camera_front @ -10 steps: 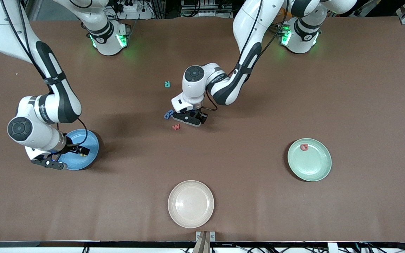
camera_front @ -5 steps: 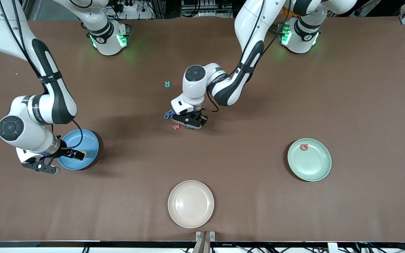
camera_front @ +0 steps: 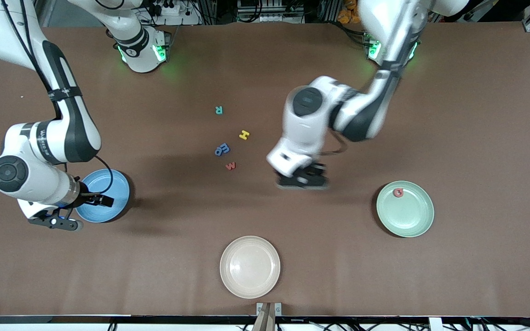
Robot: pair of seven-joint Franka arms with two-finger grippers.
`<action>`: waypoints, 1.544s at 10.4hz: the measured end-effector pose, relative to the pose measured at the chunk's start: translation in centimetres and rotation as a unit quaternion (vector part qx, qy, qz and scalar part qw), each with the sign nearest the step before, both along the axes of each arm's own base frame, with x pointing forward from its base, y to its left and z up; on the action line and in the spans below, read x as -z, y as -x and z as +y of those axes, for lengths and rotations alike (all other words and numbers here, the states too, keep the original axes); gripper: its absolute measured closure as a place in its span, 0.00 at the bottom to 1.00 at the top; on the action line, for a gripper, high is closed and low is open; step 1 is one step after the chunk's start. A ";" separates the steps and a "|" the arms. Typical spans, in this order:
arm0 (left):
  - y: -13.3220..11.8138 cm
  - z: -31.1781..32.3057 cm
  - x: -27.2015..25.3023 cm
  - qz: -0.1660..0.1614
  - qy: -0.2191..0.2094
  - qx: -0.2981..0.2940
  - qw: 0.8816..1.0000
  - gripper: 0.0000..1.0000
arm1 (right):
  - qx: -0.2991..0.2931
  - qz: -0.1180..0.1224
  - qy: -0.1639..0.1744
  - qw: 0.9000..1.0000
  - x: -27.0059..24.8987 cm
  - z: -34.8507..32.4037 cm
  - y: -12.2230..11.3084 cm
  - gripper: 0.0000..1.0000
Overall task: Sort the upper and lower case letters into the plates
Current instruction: 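Carry the blue W to the green plate and open the left gripper, then grasp the pink m with the right gripper while the left gripper withdraws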
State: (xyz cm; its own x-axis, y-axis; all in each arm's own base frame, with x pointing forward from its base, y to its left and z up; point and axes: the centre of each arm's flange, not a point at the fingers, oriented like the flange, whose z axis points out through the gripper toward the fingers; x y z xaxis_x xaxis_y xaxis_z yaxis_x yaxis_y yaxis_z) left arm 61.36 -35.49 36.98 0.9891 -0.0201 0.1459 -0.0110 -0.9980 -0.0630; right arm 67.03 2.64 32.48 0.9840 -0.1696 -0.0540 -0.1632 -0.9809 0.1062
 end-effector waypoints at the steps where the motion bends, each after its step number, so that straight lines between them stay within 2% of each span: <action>1: -2.8 7.2 -0.1 0.015 -0.012 -0.001 1.000 0.59 | 0.004 0.006 -0.012 1.000 0.7 1.8 0.2 0.00; 3: -5.7 19.7 2.2 0.051 -0.027 0.001 0.998 0.59 | 0.035 0.010 -0.026 0.999 1.9 8.1 0.9 0.00; 5: -6.0 27.6 5.6 0.086 -0.032 0.000 0.996 0.59 | 0.075 -0.010 -0.027 0.997 3.0 15.8 2.0 0.00; 8: -6.0 29.1 10.9 0.106 -0.031 -0.002 0.994 0.58 | 0.164 -0.012 -0.015 0.986 4.9 24.9 5.2 0.00; 9: -6.1 29.0 12.1 0.106 -0.031 -0.001 0.994 0.52 | 0.189 -0.014 -0.012 0.982 5.2 27.4 6.4 0.00; 10: -6.2 29.1 12.4 0.103 -0.030 -0.002 0.994 0.49 | 0.219 -0.021 -0.013 0.975 5.4 29.7 7.5 0.00; 12: -6.7 28.9 11.4 0.092 -0.029 -0.002 0.995 0.24 | 0.294 -0.034 -0.015 0.955 5.9 33.5 9.7 0.00; 14: -7.0 27.5 8.5 0.074 -0.023 -0.003 0.997 0.00 | 0.365 -0.039 -0.014 0.930 7.5 34.6 11.4 0.00; 15: -6.7 25.8 6.4 0.070 -0.021 0.002 0.997 0.00 | 0.387 -0.040 -0.014 0.921 8.7 35.1 12.5 0.00; 16: -6.2 23.8 4.3 0.065 -0.019 0.007 0.998 0.00 | 0.398 -0.041 -0.015 0.916 9.8 35.6 13.6 0.00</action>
